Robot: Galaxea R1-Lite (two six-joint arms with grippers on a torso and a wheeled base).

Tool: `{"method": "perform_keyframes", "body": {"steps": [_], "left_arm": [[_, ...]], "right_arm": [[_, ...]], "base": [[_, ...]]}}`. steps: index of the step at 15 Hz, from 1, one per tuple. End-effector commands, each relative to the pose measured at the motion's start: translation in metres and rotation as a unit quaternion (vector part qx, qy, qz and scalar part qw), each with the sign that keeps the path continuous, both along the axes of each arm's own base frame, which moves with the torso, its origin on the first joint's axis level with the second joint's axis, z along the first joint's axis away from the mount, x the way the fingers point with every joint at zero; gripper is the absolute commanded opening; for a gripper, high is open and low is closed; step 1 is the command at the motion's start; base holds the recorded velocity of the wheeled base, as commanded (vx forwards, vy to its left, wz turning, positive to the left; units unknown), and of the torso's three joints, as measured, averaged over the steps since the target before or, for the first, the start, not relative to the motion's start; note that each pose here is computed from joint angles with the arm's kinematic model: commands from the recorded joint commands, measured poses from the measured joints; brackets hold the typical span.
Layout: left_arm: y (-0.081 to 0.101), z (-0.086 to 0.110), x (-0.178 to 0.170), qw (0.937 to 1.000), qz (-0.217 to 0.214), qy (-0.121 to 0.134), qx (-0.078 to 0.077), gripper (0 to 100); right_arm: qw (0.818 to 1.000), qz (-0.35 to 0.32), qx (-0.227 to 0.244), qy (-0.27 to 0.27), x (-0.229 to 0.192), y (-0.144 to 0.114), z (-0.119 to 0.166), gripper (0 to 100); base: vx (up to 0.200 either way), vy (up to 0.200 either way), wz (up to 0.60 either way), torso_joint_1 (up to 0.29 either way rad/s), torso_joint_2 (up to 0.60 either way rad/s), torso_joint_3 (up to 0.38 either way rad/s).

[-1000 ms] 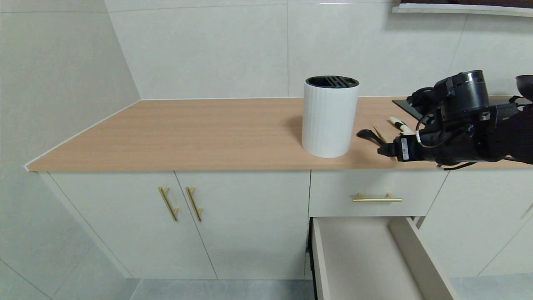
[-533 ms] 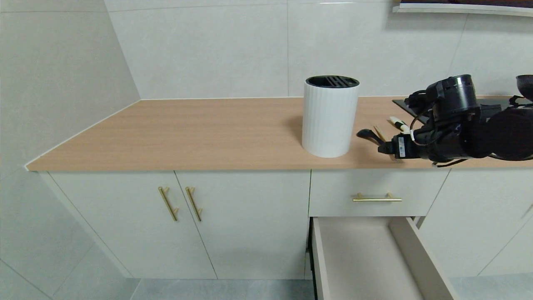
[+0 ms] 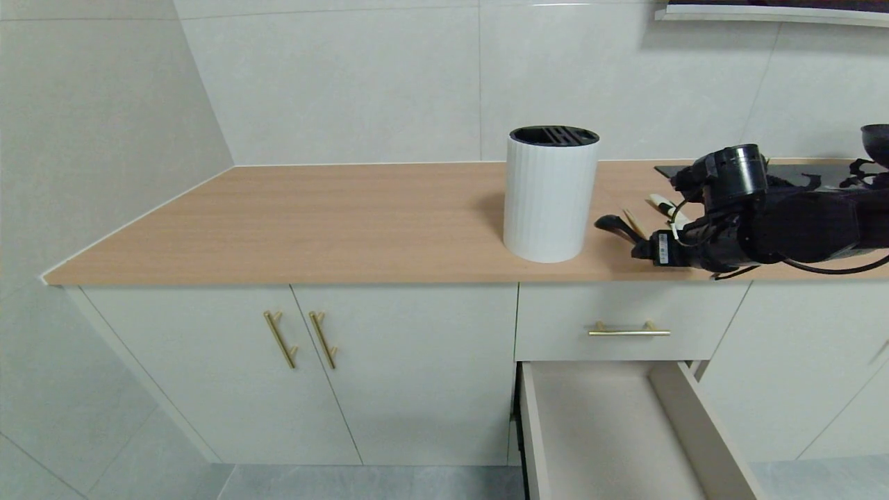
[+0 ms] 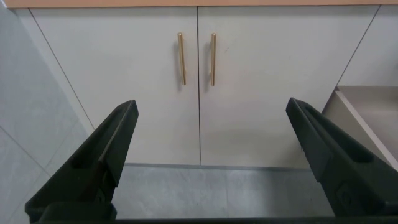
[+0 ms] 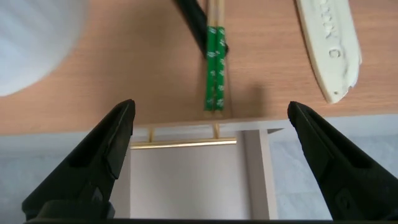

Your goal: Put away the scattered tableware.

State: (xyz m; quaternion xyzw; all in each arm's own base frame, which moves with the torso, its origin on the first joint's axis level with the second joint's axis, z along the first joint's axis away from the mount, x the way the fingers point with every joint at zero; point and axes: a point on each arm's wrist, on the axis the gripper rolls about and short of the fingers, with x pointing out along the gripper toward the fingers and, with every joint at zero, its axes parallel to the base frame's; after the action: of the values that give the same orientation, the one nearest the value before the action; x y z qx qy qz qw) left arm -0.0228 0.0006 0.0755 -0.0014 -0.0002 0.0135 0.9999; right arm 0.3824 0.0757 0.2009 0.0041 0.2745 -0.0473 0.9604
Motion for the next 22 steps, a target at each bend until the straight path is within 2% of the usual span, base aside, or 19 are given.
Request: {"method": "perform_keyframes", "body": {"steps": [1, 7, 8, 13, 18, 20, 22], "left_arm": [[0.0, 0.0, 0.0, 1.0, 0.0, 0.0, 0.0, 100], [0.0, 0.0, 0.0, 1.0, 0.0, 0.0, 0.0, 100], [0.0, 0.0, 0.0, 1.0, 0.0, 0.0, 0.0, 100], [0.0, 0.0, 0.0, 1.0, 0.0, 0.0, 0.0, 100], [0.0, 0.0, 0.0, 1.0, 0.0, 0.0, 0.0, 100], [0.0, 0.0, 0.0, 1.0, 0.0, 0.0, 0.0, 100], [0.0, 0.0, 0.0, 1.0, 0.0, 0.0, 0.0, 100]], "right_arm": [[1.0, -0.005, -0.002, 0.01, 0.008, -0.003, -0.01, 100], [1.0, -0.016, 0.014, -0.011, 0.016, -0.004, -0.01, 100], [1.0, -0.016, 0.014, -0.009, 0.017, -0.004, -0.012, 0], [1.0, -0.015, 0.012, -0.002, 0.019, -0.004, -0.017, 0], [1.0, -0.016, 0.014, -0.012, 0.015, -0.005, -0.009, 0], [1.0, -0.013, 0.017, -0.022, 0.005, -0.004, 0.004, 0], [0.999, 0.008, 0.029, -0.035, -0.037, 0.003, 0.034, 0]], "base": [[0.0, 0.0, 0.0, 0.0, 0.0, 0.0], [0.0, 0.0, 0.0, 0.0, 0.0, 0.0], [0.0, 0.0, 0.0, 0.0, 0.0, 0.0], [0.0, 0.0, 0.0, 0.0, 0.0, 0.0], [0.0, 0.0, 0.0, 0.0, 0.0, 0.0], [0.0, 0.0, 0.0, 0.0, 0.0, 0.0], [0.0, 0.0, 0.0, 0.0, 0.0, 0.0]]}}
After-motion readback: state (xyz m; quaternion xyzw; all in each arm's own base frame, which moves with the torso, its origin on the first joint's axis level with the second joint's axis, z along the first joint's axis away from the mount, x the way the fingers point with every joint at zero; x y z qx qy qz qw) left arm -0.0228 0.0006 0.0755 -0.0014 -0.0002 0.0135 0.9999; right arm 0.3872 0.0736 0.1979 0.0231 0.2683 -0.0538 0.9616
